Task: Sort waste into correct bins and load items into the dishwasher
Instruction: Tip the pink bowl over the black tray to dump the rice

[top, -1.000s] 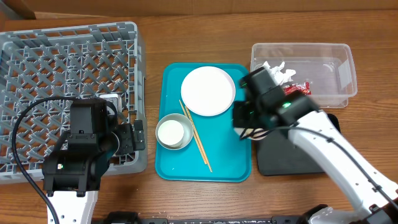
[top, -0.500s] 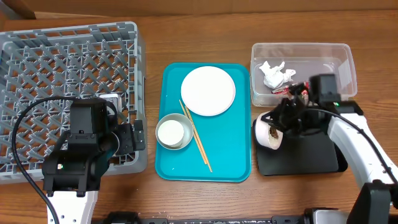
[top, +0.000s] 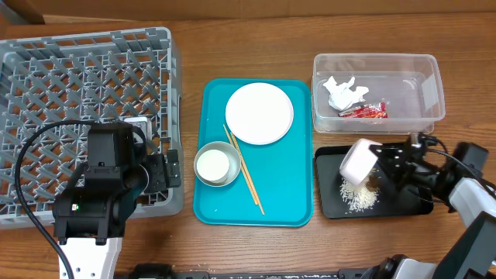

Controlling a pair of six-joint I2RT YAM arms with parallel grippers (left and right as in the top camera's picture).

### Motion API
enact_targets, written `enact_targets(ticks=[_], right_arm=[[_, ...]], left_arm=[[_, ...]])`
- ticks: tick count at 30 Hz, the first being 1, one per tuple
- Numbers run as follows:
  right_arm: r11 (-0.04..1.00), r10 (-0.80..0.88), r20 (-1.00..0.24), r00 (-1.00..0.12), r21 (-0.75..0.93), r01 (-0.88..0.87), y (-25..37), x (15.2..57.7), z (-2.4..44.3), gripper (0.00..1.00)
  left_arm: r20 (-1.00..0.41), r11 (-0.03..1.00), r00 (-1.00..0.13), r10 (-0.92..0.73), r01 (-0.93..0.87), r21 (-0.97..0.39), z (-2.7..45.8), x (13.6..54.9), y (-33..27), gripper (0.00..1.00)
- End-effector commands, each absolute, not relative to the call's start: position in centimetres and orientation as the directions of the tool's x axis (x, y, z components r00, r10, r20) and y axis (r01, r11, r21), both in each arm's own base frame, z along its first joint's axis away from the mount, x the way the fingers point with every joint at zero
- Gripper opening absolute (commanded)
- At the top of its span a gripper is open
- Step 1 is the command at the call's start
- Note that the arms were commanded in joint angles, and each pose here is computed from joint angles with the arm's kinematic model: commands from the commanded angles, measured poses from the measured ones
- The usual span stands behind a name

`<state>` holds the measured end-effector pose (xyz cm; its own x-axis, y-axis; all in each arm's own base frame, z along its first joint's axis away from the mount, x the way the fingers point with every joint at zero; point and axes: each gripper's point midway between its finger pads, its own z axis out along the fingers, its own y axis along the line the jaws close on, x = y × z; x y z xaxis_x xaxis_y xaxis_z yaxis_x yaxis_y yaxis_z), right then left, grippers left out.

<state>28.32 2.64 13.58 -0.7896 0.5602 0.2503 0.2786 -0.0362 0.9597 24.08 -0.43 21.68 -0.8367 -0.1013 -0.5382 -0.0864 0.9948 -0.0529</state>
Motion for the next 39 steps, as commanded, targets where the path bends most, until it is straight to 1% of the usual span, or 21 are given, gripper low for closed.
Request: enact_targets(ticks=[1,8,16,17,20,21,22,24,25,26,27,28,32,34,35,39], right_arm=[[-0.170,0.529,0.279,-0.801,0.960,0.222,2.0,27.7,16.0,0.04],[-0.210,0.529,0.344,-0.776,0.939,0.273,1.6,27.8,16.0,0.04],[-0.208,0.529,0.341,-0.777,0.940,0.271,1.6,27.8,16.0,0.04],[-0.202,0.531,0.331,-0.780,0.944,0.262,1.5,27.8,16.0,0.04],[-0.129,0.542,0.232,-0.808,0.973,0.193,1.7,28.4,15.9,0.04],[-0.090,0.543,0.209,-0.813,0.978,0.191,2.1,28.6,15.4,0.04],[-0.072,0.530,0.202,-0.823,0.978,0.194,2.7,28.7,15.2,0.04],[-0.072,0.510,0.212,-0.834,0.976,0.204,3.3,28.6,15.2,0.04],[-0.095,0.487,0.208,-0.848,0.978,0.186,3.6,28.5,15.8,0.04],[-0.093,0.473,0.159,-0.866,0.987,0.130,3.7,28.5,16.5,0.04],[-0.038,0.467,0.047,-0.883,0.999,0.033,4.1,28.5,16.9,0.04],[-0.006,0.450,-0.019,-0.893,1.000,-0.024,4.7,28.4,17.3,0.04],[0.078,0.441,-0.067,-0.895,0.996,-0.036,5.6,28.9,16.6,0.04],[0.151,0.430,-0.105,-0.897,0.988,-0.044,6.3,29.7,16.2,0.04],[0.163,0.424,-0.115,-0.898,0.985,-0.050,6.6,29.8,16.3,0.04],[0.308,0.372,-0.218,-0.902,0.946,-0.102,8.9,31.1,17.9,0.04]], left_arm=[[-0.554,0.995,-0.826,-0.100,-0.077,-0.065,22.4,24.4,-0.7,1.00],[-0.555,0.995,-0.826,-0.100,-0.077,-0.065,22.4,24.4,-0.7,1.00],[-0.555,0.995,-0.826,-0.100,-0.077,-0.065,22.4,24.4,-0.7,1.00],[-0.555,0.995,-0.826,-0.100,-0.077,-0.065,22.4,24.4,-0.7,1.00],[-0.555,0.995,-0.826,-0.100,-0.077,-0.065,22.4,24.4,-0.7,1.00],[-0.555,0.995,-0.826,-0.100,-0.077,-0.065,22.4,24.4,-0.7,1.00],[-0.555,0.995,-0.826,-0.100,-0.077,-0.065,22.4,24.4,-0.7,1.00],[-0.555,0.995,-0.826,-0.100,-0.077,-0.065,22.4,24.4,-0.7,1.00],[-0.555,0.995,-0.826,-0.100,-0.077,-0.065,22.4,24.4,-0.7,1.00],[-0.555,0.995,-0.826,-0.100,-0.077,-0.065,22.4,24.4,-0.7,1.00],[-0.555,0.995,-0.826,-0.100,-0.077,-0.065,22.4,24.4,-0.7,1.00],[-0.555,0.995,-0.826,-0.100,-0.077,-0.065,22.4,24.4,-0.7,1.00],[-0.556,0.995,-0.825,-0.100,-0.077,-0.065,22.4,24.4,-0.7,1.00],[-0.556,0.995,-0.825,-0.100,-0.077,-0.065,22.5,24.5,-0.7,1.00],[-0.555,0.995,-0.826,-0.100,-0.077,-0.065,22.4,24.4,-0.7,1.00],[-0.555,0.995,-0.826,-0.100,-0.077,-0.065,22.4,24.4,-0.7,1.00]])
